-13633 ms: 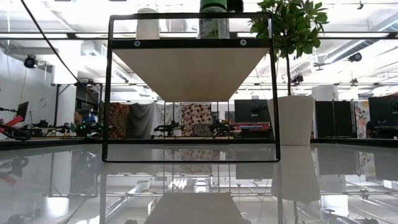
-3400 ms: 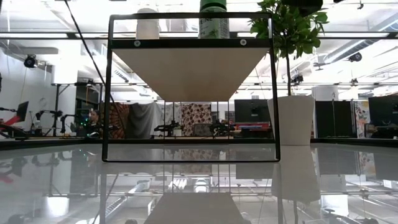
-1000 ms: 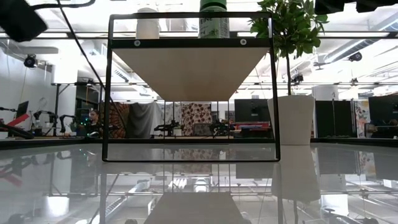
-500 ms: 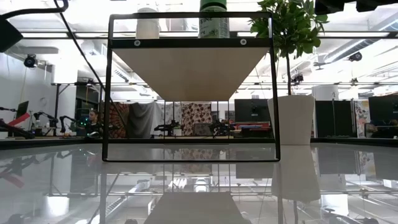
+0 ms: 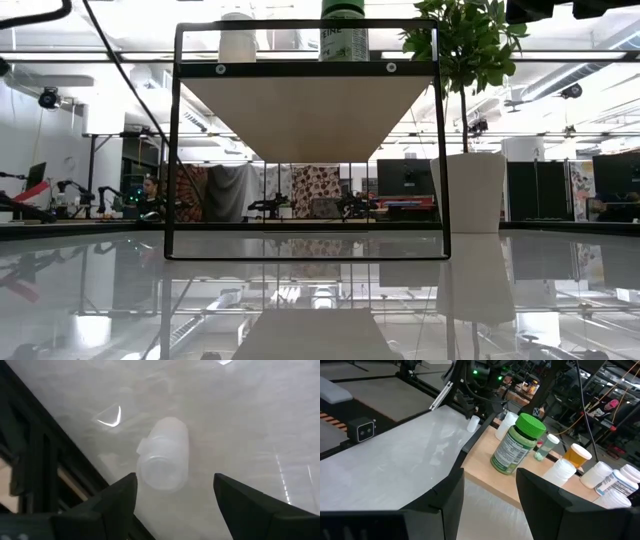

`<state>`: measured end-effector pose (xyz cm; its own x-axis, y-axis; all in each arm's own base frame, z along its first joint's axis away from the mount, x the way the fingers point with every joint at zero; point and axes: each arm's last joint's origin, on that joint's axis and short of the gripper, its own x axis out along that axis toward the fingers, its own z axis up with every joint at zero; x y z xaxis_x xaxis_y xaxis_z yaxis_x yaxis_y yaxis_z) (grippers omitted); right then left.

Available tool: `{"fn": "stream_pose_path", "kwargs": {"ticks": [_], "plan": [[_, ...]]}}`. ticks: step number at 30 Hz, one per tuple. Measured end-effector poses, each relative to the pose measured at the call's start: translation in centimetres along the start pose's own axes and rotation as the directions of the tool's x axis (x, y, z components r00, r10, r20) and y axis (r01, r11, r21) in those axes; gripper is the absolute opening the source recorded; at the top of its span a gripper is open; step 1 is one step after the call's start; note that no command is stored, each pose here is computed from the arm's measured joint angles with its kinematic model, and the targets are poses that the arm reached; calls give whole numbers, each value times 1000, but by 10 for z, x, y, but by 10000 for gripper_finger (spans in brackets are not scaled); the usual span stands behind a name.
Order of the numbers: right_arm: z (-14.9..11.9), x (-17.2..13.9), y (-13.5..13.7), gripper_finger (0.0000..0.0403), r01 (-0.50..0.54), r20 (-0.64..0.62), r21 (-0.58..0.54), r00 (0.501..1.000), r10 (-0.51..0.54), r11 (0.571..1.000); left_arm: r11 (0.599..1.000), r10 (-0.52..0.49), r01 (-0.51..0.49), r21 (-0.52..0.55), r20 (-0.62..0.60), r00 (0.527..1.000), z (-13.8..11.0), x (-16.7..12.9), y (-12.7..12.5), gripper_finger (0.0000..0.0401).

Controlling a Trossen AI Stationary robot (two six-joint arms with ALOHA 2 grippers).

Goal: Pick and place medicine bottles onto shelf by color
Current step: Put the transparent pill bottle on the shelf

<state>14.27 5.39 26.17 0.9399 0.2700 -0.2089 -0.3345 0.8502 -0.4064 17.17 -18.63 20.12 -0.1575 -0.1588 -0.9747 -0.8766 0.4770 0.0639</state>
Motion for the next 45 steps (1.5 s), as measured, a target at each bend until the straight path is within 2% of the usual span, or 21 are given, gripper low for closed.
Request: {"fn": "stream_pose_path", "kwargs": {"ticks": [6,17,21,28,31,36,40,45], "plan": [[0,0,0,171,0,0,7,1000,0,1000,1000,-4,4,3,16,1000,1,4,1,227],[0,0,0,171,0,0,7,1000,0,1000,1000,-10,10,20,15,1000,-1,2,0,120],[0,0,0,171,0,0,6,1000,0,1000,998,-67,68,17,-53,996,-3,-16,-6,110],[1,0,-1,171,12,8,6,1000,-12,1000,967,-249,253,17,-114,962,-10,-66,-24,111],[2,0,-1,171,17,20,7,1000,-17,1000,912,-394,407,53,-159,905,-12,-96,-39,111],[4,0,-2,171,24,35,11,999,-24,1000,775,-594,622,113,-204,778,-11,-143,-55,112],[4,0,-2,171,25,38,12,999,-25,1000,679,-668,695,238,-192,719,-2,-171,-57,112],[7,0,-3,171,39,70,16,997,-40,999,561,-746,696,448,-93,660,28,-199,-58,113]]}}
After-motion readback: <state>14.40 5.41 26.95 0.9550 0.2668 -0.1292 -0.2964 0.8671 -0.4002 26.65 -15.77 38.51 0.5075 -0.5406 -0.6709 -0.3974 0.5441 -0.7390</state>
